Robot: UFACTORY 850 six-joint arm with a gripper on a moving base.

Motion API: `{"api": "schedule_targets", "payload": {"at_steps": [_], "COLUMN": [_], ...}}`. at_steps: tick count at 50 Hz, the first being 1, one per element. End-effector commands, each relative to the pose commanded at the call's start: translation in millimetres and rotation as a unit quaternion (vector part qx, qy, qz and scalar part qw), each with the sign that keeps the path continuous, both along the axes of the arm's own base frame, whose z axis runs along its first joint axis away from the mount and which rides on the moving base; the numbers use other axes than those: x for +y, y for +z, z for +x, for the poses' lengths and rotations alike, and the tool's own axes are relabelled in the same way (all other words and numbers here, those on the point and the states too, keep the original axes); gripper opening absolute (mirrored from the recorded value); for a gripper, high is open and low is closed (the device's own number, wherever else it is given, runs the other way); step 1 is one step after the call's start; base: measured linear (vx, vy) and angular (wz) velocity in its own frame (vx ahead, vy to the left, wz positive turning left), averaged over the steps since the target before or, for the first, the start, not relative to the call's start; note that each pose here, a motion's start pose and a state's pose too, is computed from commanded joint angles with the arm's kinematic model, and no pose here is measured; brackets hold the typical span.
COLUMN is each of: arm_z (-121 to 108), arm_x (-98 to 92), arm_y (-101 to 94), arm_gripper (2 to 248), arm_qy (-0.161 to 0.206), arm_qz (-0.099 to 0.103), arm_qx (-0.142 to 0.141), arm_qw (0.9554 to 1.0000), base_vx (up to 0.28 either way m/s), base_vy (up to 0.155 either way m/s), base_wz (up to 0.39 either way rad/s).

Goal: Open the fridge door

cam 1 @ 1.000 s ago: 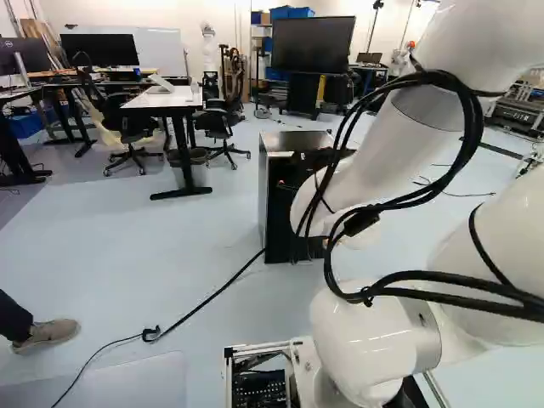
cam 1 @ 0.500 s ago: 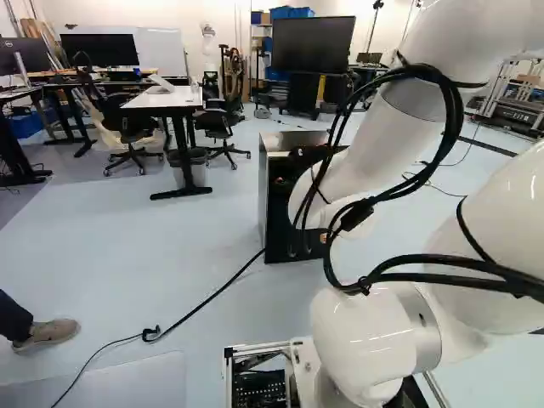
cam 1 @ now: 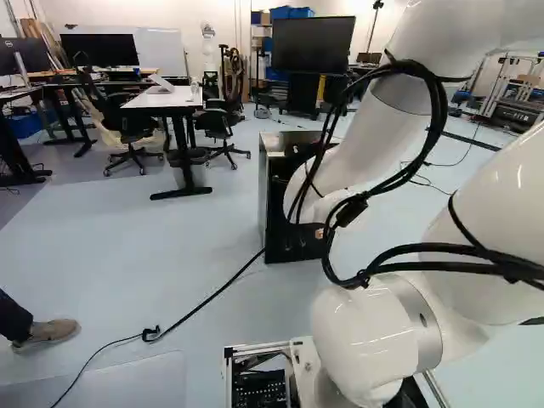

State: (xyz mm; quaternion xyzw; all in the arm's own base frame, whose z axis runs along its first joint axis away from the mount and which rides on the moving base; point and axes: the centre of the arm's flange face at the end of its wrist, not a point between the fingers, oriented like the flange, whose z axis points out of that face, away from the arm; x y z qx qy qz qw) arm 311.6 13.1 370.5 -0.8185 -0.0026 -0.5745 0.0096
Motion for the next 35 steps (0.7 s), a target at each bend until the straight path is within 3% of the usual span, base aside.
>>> {"api": "schedule_targets", "payload": {"at_steps": [35], "arm_z": [38], "arm_x": [31.9], "arm_y": [2.2], "arm_gripper": [247], "arm_qy": [0.01], "arm_qz": [0.015], "arm_qx": [0.004], "arm_qw": [0.9998], "base_vx": [0.0], "base_vy": [0.0], "base_wz": [0.0]}}
